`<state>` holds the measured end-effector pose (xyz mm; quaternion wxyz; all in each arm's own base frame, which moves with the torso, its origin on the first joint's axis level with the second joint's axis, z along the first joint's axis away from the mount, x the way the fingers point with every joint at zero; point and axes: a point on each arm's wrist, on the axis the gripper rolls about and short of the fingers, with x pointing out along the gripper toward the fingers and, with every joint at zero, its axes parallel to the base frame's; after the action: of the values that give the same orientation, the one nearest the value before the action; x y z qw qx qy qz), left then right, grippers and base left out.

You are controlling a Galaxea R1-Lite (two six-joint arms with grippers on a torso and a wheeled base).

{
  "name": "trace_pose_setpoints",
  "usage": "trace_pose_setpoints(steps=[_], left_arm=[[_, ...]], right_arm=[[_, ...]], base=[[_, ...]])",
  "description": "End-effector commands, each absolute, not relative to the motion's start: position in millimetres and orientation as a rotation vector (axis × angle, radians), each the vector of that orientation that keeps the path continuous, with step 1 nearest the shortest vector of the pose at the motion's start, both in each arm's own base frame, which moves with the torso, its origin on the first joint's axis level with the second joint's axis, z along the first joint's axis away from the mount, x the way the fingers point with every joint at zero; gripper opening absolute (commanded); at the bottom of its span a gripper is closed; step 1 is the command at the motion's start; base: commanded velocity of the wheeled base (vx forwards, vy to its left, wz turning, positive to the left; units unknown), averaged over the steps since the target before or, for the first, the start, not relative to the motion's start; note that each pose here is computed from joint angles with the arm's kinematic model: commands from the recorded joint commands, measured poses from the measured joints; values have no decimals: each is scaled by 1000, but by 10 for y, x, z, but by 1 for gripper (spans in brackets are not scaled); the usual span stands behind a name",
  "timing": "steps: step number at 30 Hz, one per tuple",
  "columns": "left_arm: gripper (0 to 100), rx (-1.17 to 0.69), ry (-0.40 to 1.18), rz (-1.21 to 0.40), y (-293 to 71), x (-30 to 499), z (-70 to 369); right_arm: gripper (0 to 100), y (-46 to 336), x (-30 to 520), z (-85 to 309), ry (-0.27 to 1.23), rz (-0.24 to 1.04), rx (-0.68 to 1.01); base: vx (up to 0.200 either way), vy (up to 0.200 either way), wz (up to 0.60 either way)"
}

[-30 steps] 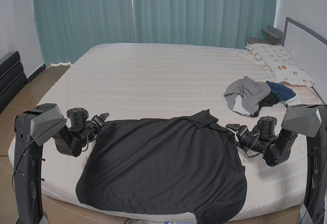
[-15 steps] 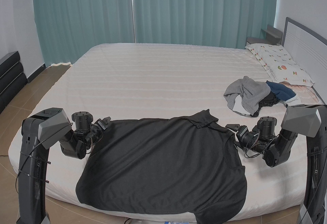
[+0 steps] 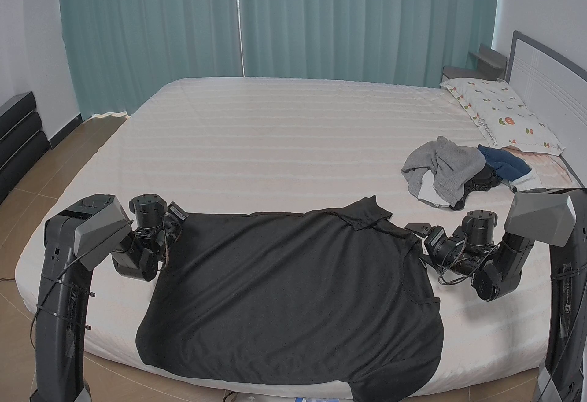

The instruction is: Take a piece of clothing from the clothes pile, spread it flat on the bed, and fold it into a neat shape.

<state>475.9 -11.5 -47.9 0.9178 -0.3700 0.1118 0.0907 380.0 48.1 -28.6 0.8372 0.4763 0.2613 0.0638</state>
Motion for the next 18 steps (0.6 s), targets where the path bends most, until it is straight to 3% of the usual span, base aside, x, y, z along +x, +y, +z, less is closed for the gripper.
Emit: trace_pose_setpoints(steps=[1, 14, 18], left_arm=[[0, -786, 161, 190, -81, 4819, -429], [0, -800, -68, 250, 93, 5040, -293], [0, -791, -70, 249, 93, 5045, -337]], right_arm=[[100, 486, 3799, -291, 555, 136, 1008], [100, 486, 3802, -293, 553, 137, 1008], [100, 486, 3803, -288, 552, 137, 1008]], base=[[0, 0, 0], [0, 0, 0], [0, 0, 0]])
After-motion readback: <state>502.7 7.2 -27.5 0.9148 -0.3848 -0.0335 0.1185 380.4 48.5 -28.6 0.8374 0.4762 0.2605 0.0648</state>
